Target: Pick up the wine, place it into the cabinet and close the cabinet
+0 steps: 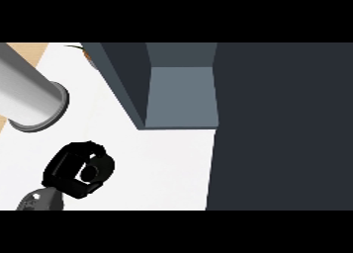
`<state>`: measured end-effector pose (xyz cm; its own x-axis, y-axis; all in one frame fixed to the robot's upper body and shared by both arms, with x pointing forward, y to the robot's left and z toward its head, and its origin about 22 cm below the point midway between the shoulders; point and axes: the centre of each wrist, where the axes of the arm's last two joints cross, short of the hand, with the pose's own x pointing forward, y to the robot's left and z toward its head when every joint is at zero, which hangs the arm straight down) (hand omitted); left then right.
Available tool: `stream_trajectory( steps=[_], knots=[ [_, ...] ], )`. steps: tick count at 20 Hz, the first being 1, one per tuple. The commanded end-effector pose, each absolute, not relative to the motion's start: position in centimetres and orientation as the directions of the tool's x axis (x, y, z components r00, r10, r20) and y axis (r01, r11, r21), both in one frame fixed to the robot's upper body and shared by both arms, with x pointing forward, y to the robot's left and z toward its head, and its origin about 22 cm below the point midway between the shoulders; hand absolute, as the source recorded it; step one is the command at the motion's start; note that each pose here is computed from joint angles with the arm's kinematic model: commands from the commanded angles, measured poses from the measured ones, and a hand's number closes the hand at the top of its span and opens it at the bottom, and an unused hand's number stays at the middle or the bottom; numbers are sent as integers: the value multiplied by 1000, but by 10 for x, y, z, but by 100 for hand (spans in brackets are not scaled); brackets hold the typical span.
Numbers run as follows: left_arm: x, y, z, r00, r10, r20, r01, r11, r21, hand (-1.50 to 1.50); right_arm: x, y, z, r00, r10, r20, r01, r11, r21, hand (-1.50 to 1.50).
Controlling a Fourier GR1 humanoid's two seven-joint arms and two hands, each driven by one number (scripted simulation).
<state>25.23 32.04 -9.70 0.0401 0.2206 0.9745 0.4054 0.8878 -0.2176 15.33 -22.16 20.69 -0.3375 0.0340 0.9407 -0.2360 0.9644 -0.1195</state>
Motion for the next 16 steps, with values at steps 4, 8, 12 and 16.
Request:
stream_trajectory(
  steps=[4, 8, 12, 16],
  knots=[
    [219, 333, -106, -97, 177, 980, 45, 984, -173, 150, 130, -221, 212, -373, -14, 928, -281, 955, -98, -150],
    [215, 306, -111, -164, 115, 980, 35, 993, -111, 150, 123, -228, 216, -365, -16, 931, -280, 955, -93, -150],
    [222, 302, -90, -293, 55, 954, -2, 998, -58, 150, 137, -224, 211, -361, -30, 932, -271, 960, -74, -150],
    [219, 296, -71, -350, 22, 936, -40, 998, -38, 150, 133, -231, 209, -358, -18, 933, -280, 956, -89, -150]
  ],
)
